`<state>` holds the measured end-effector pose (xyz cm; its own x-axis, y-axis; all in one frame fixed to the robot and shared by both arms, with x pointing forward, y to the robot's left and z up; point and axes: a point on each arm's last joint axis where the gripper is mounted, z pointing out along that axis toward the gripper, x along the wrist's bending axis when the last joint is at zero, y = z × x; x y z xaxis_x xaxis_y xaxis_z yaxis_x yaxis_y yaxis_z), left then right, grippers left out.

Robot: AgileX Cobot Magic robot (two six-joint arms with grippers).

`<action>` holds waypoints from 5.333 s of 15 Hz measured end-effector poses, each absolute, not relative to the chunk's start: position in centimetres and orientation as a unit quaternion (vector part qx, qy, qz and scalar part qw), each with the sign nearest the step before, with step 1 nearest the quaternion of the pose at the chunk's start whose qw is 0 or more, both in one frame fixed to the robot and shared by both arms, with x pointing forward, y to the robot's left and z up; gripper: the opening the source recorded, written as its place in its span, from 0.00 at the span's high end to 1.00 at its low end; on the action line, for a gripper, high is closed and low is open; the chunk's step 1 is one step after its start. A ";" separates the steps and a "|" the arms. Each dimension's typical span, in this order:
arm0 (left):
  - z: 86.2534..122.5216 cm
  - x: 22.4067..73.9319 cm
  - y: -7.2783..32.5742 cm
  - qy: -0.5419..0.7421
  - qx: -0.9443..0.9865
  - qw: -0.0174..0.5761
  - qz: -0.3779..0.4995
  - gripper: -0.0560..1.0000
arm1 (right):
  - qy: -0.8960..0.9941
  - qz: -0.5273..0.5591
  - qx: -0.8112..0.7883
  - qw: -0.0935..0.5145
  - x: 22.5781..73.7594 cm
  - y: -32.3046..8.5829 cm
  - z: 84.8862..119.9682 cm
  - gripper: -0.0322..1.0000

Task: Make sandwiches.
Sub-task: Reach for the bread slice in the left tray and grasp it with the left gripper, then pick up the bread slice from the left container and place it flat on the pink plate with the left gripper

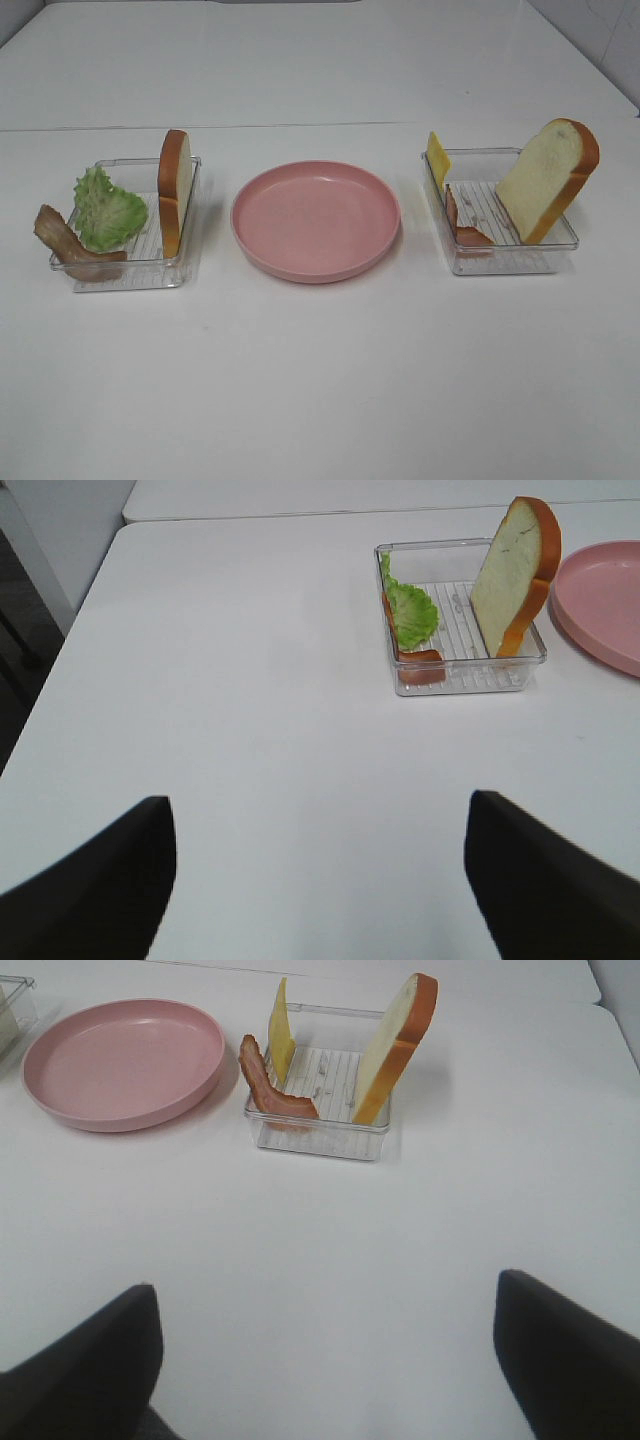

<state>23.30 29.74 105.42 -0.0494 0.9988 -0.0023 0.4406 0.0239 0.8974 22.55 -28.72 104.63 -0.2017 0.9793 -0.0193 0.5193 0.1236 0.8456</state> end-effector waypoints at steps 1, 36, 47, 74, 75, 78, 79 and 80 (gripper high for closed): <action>105.4 23.3 29.7 0.615 0.585 0.365 0.382 0.23 | 0.682 0.369 0.550 0.312 22.6 -28.7 104.6 0.15; 111.6 50.5 30.1 0.694 0.630 0.320 0.137 0.23 | 0.682 0.369 0.550 0.312 22.6 -28.7 104.6 0.15; 105.8 64.7 19.5 0.686 0.713 0.134 0.059 0.23 | 0.682 0.369 0.550 0.312 22.6 -28.7 104.6 0.15; 101.0 67.4 13.2 0.681 0.723 0.106 0.050 0.75 | 0.682 0.369 0.550 0.312 22.6 -28.7 104.6 0.15; 101.8 67.4 13.1 0.679 0.723 0.117 0.053 0.75 | 0.682 0.369 0.550 0.312 22.6 -28.7 104.6 0.15; 107.9 66.3 12.3 0.657 0.722 0.215 0.032 0.75 | 0.682 0.369 0.550 0.312 22.6 -28.7 104.6 0.15; 109.2 66.2 12.3 0.646 0.723 0.245 0.017 0.75 | 0.682 0.369 0.550 0.312 22.6 -28.7 104.6 0.15; 109.8 66.3 12.2 0.635 0.724 0.270 -0.007 0.75 | 0.682 0.369 0.550 0.312 22.6 -28.7 104.6 0.15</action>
<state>66.26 12.18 109.82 0.1931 0.9155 -0.3530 0.9233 -0.0478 0.3811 22.55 -28.72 104.63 -0.2017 0.9793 -0.0193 0.5193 0.1236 0.8456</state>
